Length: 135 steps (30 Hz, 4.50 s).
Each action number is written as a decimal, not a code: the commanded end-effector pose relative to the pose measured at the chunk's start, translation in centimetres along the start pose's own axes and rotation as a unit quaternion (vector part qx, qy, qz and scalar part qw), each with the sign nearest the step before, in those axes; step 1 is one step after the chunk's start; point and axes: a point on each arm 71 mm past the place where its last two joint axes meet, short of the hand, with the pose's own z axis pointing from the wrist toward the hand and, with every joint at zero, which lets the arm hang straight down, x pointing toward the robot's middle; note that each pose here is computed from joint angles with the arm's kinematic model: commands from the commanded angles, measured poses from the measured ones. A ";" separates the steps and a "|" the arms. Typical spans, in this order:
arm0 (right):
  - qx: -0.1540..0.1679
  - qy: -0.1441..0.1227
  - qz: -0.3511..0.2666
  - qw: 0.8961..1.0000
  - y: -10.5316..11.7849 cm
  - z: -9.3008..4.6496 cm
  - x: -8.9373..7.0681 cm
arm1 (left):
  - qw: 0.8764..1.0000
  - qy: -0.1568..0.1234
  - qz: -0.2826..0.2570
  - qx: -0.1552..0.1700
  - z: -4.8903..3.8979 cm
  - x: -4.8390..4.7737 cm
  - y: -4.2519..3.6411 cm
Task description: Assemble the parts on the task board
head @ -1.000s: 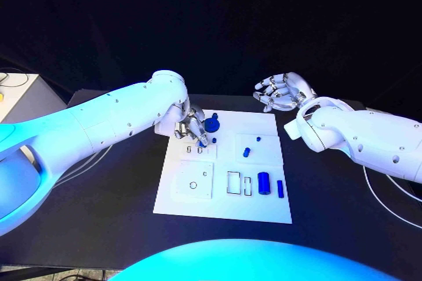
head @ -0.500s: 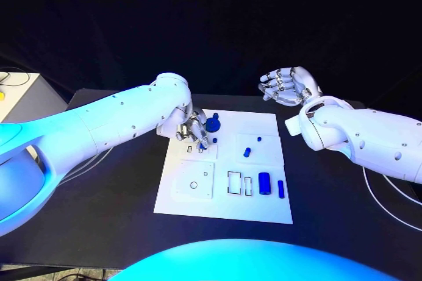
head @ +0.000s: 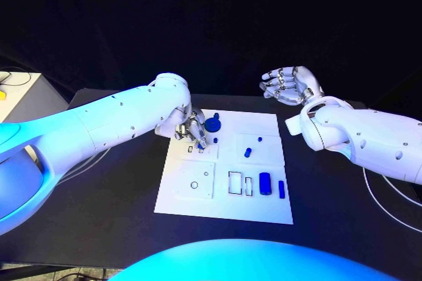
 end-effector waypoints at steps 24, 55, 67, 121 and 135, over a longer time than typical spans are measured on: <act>-0.003 0.003 0.007 1.000 0.0 0.0 0.0 | 1.000 0.019 0.009 -0.004 0.07 0.38 0.33; -0.002 0.005 0.007 1.000 -0.1 -0.1 0.1 | 1.000 0.025 0.012 0.000 0.26 0.91 0.08; -0.001 0.005 0.007 1.000 -0.1 -0.1 0.1 | 1.000 0.025 0.013 -0.003 0.29 0.90 0.23; 0.001 0.013 0.010 1.000 -0.2 -0.2 0.2 | 0.999 0.033 0.013 -0.006 1.01 1.34 -0.08; 0.001 0.014 0.011 1.000 -0.2 -0.2 0.2 | 1.000 0.026 0.009 -0.003 0.99 1.27 -0.13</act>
